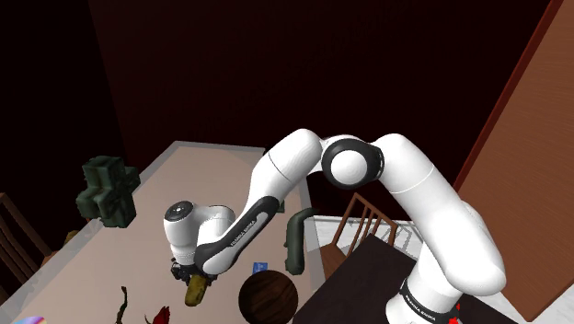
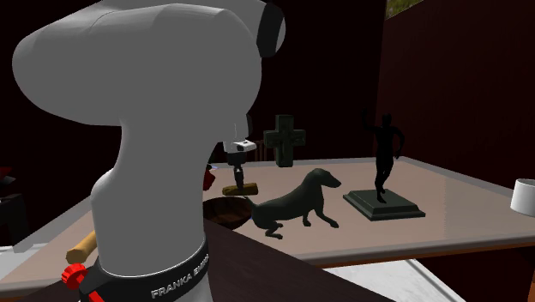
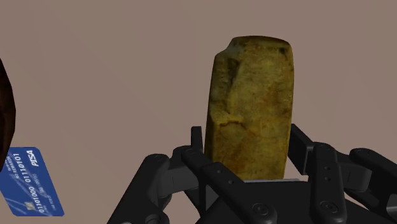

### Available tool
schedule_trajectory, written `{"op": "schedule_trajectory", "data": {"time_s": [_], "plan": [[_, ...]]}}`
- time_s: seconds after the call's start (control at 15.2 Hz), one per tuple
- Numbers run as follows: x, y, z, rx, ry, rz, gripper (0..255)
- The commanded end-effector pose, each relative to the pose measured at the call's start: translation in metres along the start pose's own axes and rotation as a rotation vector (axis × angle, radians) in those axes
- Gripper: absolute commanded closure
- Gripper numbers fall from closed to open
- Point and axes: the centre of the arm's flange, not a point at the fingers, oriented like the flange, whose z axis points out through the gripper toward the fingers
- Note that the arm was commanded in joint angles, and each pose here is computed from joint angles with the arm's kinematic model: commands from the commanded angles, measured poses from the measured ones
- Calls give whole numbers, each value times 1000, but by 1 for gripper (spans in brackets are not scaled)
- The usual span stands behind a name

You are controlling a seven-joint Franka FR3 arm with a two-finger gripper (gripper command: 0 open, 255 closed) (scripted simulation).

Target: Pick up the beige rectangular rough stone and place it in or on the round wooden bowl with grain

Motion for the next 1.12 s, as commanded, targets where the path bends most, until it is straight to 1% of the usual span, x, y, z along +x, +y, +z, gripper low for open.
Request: {"op": "schedule_trajectory", "data": {"time_s": [0.0,0.33,1.06], "plan": [[0,0,0,0,0,0,255],[0,0,0,0,0,0,255],[6,3,-57,0,0,0,255]]}}
